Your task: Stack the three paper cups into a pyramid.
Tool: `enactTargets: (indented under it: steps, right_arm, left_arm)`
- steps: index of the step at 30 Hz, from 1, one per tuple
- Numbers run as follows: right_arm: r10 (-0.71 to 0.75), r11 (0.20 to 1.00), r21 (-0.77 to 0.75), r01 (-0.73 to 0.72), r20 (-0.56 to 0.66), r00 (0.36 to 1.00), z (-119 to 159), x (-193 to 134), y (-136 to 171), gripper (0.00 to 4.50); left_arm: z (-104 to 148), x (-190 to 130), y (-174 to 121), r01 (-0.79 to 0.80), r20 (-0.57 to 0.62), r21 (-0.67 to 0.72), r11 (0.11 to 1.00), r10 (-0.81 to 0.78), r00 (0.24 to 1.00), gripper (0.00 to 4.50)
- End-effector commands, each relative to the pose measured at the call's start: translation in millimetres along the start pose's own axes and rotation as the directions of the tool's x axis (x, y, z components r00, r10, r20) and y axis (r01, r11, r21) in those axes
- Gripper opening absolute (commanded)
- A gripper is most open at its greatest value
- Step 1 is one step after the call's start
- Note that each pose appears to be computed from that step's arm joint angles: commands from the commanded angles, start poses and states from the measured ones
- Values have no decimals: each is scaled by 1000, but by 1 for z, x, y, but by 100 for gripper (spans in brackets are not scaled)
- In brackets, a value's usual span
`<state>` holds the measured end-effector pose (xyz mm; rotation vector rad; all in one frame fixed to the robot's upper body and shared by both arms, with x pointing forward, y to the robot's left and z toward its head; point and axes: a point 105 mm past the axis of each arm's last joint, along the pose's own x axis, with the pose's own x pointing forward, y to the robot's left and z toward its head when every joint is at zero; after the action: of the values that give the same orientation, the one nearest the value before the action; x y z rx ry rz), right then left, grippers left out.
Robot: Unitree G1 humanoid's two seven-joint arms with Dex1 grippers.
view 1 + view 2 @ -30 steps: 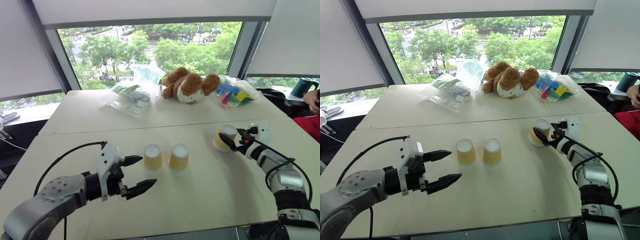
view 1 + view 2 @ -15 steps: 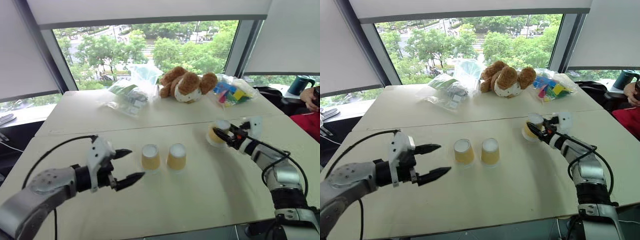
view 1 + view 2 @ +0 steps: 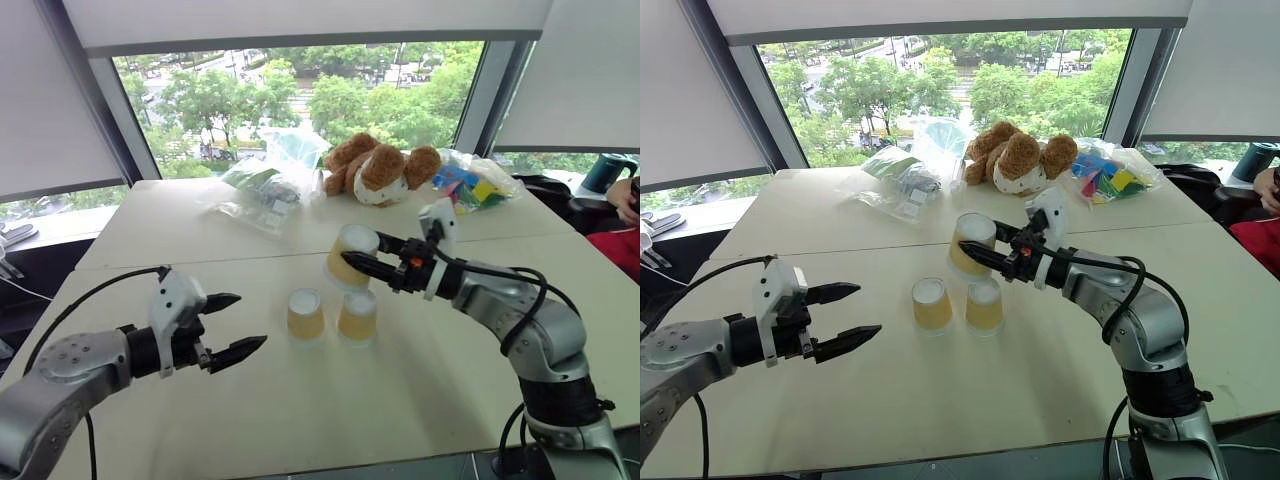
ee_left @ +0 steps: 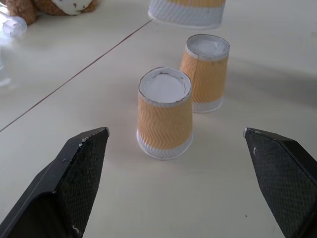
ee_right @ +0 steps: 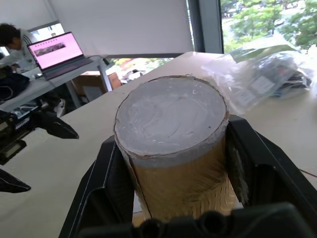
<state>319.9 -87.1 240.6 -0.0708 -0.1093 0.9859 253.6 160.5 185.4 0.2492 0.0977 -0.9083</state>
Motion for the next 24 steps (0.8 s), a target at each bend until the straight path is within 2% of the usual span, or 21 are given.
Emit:
enactTargets:
  steps: [1,12,24]
  right_arm:
    - [61,998,-31,-60,35,998,12,4,16,215]
    - [162,985,-54,-165,-59,985,-2,10,28,215]
    - [159,982,-83,-167,-96,983,-12,14,20,215]
  left_arm:
    - [6,1,-4,1,24,38,999,-2,1000,450]
    - [-1,4,-10,4,15,31,1000,-4,1000,450]
    - [-2,5,-11,-17,20,26,1000,16,1000,450]
